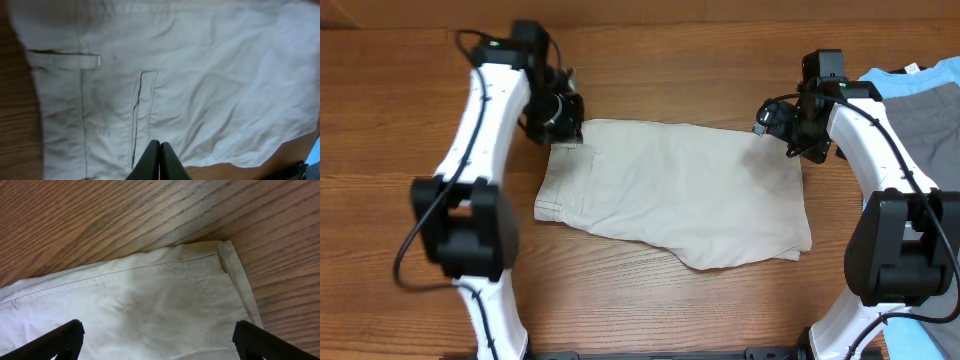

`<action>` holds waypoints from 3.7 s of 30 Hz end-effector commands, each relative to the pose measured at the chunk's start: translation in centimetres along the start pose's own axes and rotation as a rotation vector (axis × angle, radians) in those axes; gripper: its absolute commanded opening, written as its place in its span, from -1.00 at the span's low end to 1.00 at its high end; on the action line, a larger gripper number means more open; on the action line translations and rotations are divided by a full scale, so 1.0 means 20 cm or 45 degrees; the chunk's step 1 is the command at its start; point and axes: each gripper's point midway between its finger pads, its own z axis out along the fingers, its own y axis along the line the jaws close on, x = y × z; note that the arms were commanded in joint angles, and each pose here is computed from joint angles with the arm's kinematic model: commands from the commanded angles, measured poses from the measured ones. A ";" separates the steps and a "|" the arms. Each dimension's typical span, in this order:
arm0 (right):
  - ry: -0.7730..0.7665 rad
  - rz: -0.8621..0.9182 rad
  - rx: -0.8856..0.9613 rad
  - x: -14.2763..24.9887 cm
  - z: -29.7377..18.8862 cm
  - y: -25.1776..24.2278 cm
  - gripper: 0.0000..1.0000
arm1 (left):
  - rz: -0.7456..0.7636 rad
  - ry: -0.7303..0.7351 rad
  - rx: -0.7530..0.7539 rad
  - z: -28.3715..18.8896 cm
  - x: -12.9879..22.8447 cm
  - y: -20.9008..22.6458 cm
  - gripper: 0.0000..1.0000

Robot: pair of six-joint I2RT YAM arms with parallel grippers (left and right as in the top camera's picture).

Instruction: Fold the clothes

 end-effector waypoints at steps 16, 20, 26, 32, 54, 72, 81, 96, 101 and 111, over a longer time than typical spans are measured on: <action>-0.048 -0.006 -0.025 -0.04 -0.07 0.02 1.00 | -0.160 0.167 -0.312 0.42 -0.02 0.27 -0.92; -0.048 -0.006 -0.025 -0.04 -0.07 0.02 1.00 | -0.186 0.109 -0.312 0.44 -0.07 0.27 -0.92; -0.048 -0.006 -0.025 -0.04 -0.07 0.02 1.00 | -0.204 0.039 -0.298 0.53 -0.12 0.30 -0.92; -0.048 -0.006 -0.025 -0.04 -0.07 0.02 1.00 | -0.228 0.044 -0.299 0.57 -0.10 0.31 -0.92; 0.084 0.012 -0.137 0.07 -0.07 0.09 1.00 | -0.031 -0.412 -0.130 -0.31 -0.07 -0.13 -0.92; 0.326 -0.004 -0.001 0.39 0.03 0.01 -0.92 | -0.040 -0.159 -0.222 -0.10 0.18 0.02 -0.88; 0.251 0.111 0.069 0.42 0.20 -0.06 -0.92 | -0.047 -0.154 -0.266 0.09 0.20 0.12 -0.78; 0.146 0.202 0.203 0.41 0.45 -0.20 -0.92 | -0.054 -0.199 -0.271 0.37 0.23 0.26 -0.75; 0.104 0.198 0.177 0.37 0.48 -0.18 -0.92 | -0.116 -0.195 -0.268 0.41 0.26 0.27 -0.76; 0.099 0.045 0.161 0.30 0.42 -0.14 -0.92 | -0.119 -0.202 -0.265 0.44 0.28 0.29 -0.92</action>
